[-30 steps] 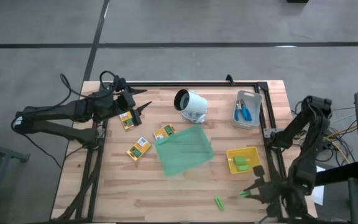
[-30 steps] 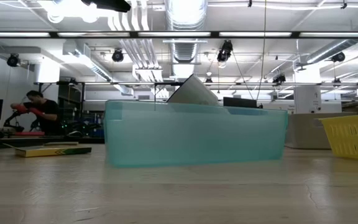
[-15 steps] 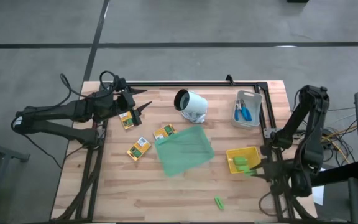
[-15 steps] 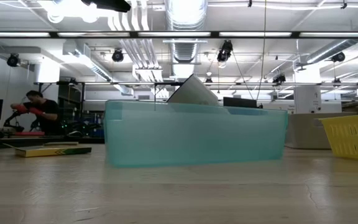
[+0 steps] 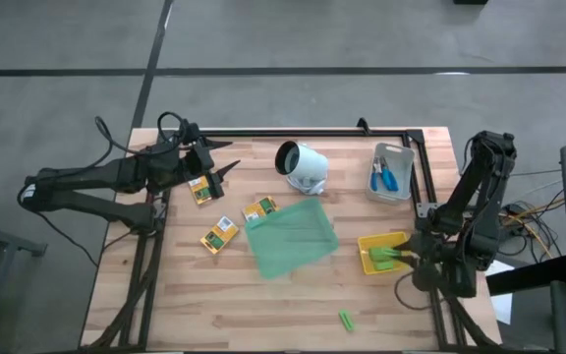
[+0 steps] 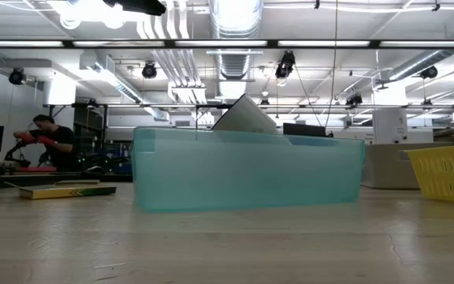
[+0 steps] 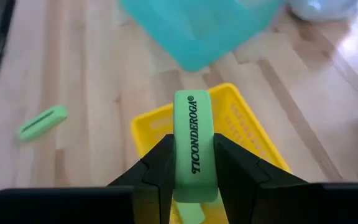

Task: Pick & Place School Supplies
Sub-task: Put the green eraser into the yellow bin

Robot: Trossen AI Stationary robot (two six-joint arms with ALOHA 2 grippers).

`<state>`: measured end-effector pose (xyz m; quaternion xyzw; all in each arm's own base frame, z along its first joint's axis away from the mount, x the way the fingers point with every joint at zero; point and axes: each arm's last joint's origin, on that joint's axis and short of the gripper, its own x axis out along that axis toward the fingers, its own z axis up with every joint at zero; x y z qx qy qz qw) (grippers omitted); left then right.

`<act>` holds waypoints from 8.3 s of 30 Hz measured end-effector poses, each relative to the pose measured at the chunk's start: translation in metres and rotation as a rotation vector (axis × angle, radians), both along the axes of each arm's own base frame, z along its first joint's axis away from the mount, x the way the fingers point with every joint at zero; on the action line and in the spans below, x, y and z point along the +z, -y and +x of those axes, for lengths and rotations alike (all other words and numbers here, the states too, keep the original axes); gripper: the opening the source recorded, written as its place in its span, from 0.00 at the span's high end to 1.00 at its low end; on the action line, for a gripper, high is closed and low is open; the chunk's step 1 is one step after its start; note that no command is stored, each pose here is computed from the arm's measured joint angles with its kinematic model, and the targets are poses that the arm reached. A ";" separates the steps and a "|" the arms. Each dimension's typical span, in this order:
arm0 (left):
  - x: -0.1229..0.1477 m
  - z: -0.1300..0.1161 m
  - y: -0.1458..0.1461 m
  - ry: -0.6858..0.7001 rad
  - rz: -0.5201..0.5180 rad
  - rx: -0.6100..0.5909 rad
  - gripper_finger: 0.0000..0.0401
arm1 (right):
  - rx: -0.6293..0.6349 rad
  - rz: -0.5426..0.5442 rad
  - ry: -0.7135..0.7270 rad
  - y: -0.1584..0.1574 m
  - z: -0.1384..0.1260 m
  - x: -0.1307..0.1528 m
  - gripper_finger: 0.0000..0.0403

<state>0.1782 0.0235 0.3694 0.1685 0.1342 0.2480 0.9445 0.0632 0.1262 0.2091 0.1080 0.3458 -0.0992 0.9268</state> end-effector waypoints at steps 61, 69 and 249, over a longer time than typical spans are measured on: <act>0.000 0.000 0.000 0.000 0.000 0.000 0.41 | -0.009 0.078 0.046 0.003 0.000 -0.051 0.69; 0.000 0.000 0.000 0.000 0.000 0.000 0.41 | 0.192 -0.153 0.136 -0.011 0.006 -0.020 0.69; 0.000 0.000 0.000 -0.001 0.000 0.000 0.41 | 0.149 -0.234 -0.161 -0.060 0.057 0.073 0.77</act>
